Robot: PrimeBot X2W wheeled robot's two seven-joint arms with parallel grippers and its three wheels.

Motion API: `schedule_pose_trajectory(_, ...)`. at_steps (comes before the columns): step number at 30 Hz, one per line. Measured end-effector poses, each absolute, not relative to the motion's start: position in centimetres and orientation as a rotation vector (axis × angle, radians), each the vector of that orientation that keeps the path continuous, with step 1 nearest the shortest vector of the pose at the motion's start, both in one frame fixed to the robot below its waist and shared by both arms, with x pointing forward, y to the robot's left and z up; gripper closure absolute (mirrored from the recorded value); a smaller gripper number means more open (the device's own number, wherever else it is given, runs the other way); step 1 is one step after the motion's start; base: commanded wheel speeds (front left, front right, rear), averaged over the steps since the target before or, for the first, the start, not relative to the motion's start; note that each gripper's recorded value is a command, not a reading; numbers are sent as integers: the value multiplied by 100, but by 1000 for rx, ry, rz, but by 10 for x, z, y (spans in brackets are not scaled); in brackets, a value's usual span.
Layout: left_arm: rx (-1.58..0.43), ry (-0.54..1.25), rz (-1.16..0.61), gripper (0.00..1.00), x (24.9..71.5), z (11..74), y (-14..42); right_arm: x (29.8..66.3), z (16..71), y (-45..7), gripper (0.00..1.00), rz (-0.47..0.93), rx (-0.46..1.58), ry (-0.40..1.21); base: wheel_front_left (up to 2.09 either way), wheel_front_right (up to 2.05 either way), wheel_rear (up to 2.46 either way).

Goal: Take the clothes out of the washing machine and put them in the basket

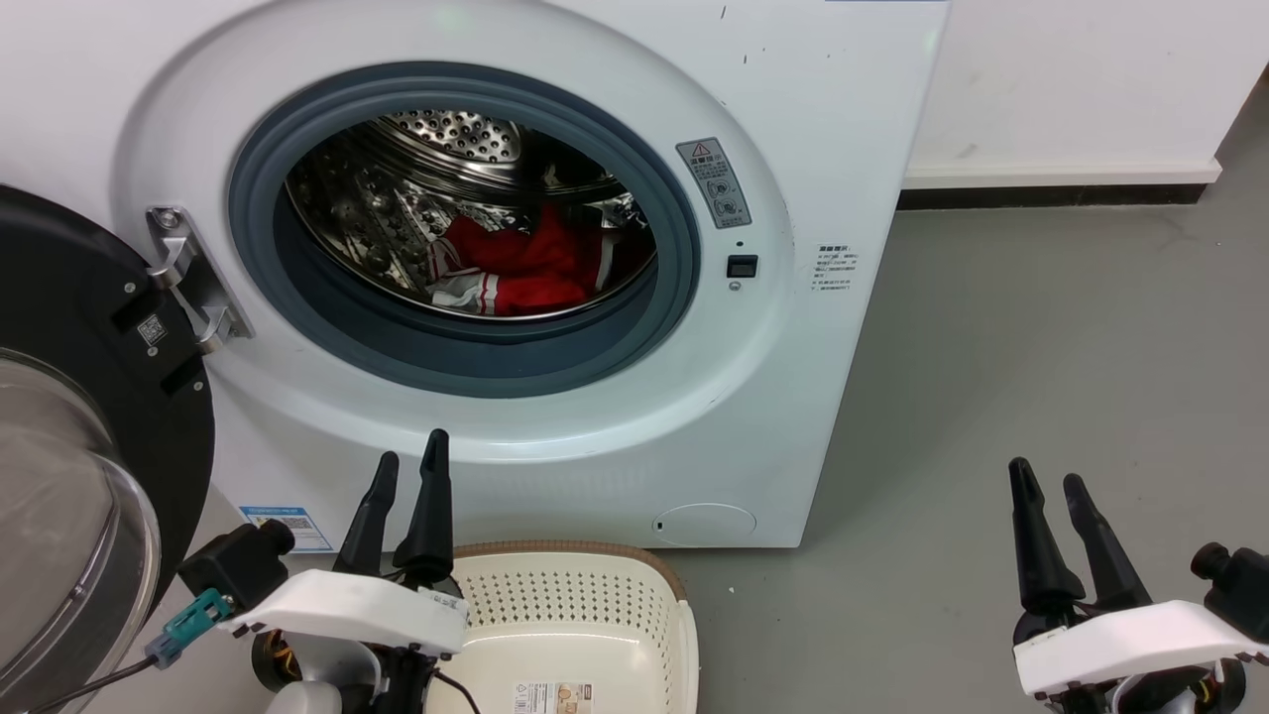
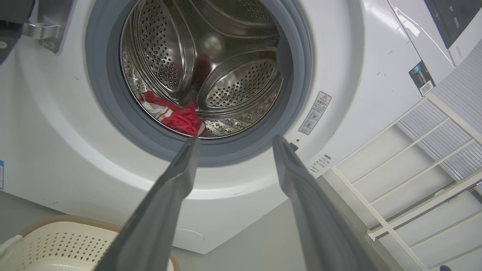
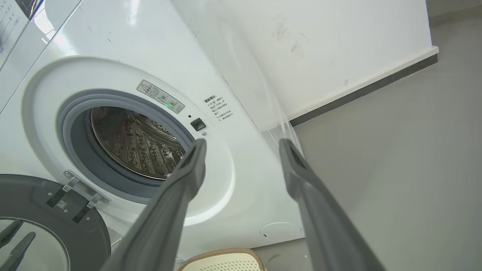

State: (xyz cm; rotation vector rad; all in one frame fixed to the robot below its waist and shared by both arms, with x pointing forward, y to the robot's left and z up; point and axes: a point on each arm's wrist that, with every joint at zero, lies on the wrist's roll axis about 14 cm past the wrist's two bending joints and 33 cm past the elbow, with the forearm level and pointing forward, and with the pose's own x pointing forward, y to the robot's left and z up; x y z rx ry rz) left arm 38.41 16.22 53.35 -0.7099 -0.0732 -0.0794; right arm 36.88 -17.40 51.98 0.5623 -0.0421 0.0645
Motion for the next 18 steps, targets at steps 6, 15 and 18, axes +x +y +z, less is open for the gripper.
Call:
schedule_pose_trajectory(6, -621, -74, -73, 0, 384, 532, 161, 368, 523, -172, 0, 75, 485, -53, 0, 0, 0)
schedule_pose_trajectory(15, -501, -82, -60, 0, 384, 531, 160, 366, 524, -170, 0, 86, 389, -56, 0, 0, 0)
schedule_pose_trajectory(18, -467, -85, -61, 0, 384, 531, 159, 366, 524, -169, 0, 90, 352, -57, 0, 0, 0)
